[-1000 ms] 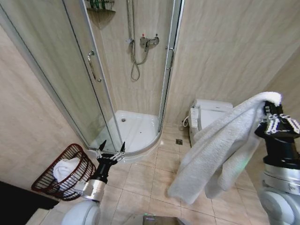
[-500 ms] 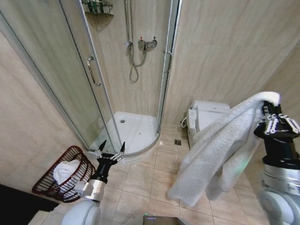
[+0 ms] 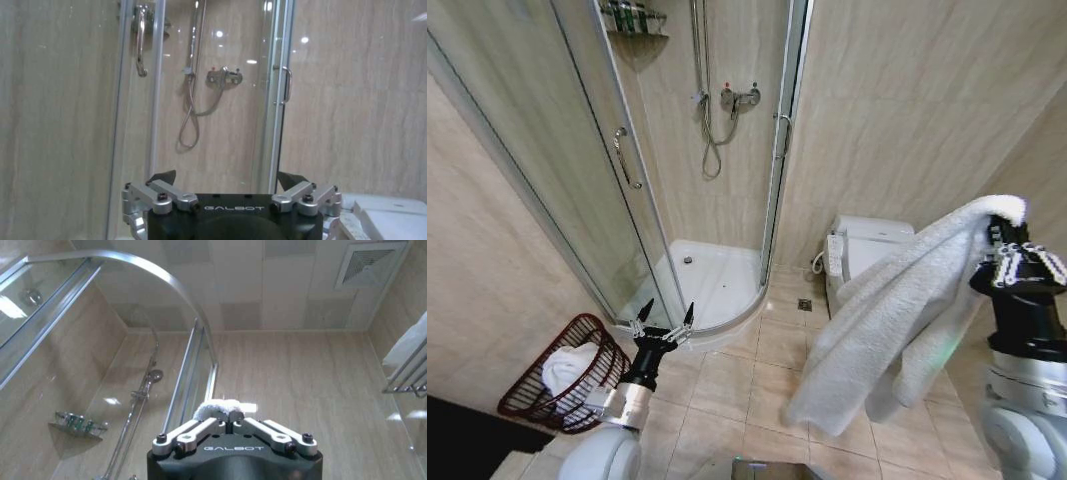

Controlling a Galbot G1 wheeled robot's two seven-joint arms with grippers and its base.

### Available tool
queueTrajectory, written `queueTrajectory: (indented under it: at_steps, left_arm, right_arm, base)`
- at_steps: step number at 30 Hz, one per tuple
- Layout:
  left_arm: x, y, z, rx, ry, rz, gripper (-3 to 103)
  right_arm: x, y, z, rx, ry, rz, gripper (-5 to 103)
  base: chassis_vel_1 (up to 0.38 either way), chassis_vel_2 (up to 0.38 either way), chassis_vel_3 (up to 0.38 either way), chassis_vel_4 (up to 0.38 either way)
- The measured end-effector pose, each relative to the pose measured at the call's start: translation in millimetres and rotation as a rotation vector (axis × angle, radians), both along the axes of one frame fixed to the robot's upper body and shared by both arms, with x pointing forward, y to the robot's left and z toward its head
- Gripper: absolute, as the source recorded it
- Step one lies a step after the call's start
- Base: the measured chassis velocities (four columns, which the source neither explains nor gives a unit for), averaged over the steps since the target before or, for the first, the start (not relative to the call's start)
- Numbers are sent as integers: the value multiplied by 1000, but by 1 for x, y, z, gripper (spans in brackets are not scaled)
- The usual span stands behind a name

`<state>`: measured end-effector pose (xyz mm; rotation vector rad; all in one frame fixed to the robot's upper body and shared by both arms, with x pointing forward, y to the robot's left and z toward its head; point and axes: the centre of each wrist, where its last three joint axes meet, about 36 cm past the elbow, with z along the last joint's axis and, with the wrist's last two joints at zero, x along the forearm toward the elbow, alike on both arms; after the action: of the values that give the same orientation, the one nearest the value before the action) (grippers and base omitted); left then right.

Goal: Discard the used towel into the hamper.

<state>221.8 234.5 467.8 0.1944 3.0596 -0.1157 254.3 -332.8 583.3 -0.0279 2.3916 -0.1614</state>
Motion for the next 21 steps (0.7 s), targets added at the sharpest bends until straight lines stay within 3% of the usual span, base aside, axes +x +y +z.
queueTrajectory:
  at_steps: [21]
  left_arm:
    - [0,0,0,0,0,0,99]
  right_arm:
    - [-1,-1,0,-2,5,0,1]
  base:
    - [0,0,0,0]
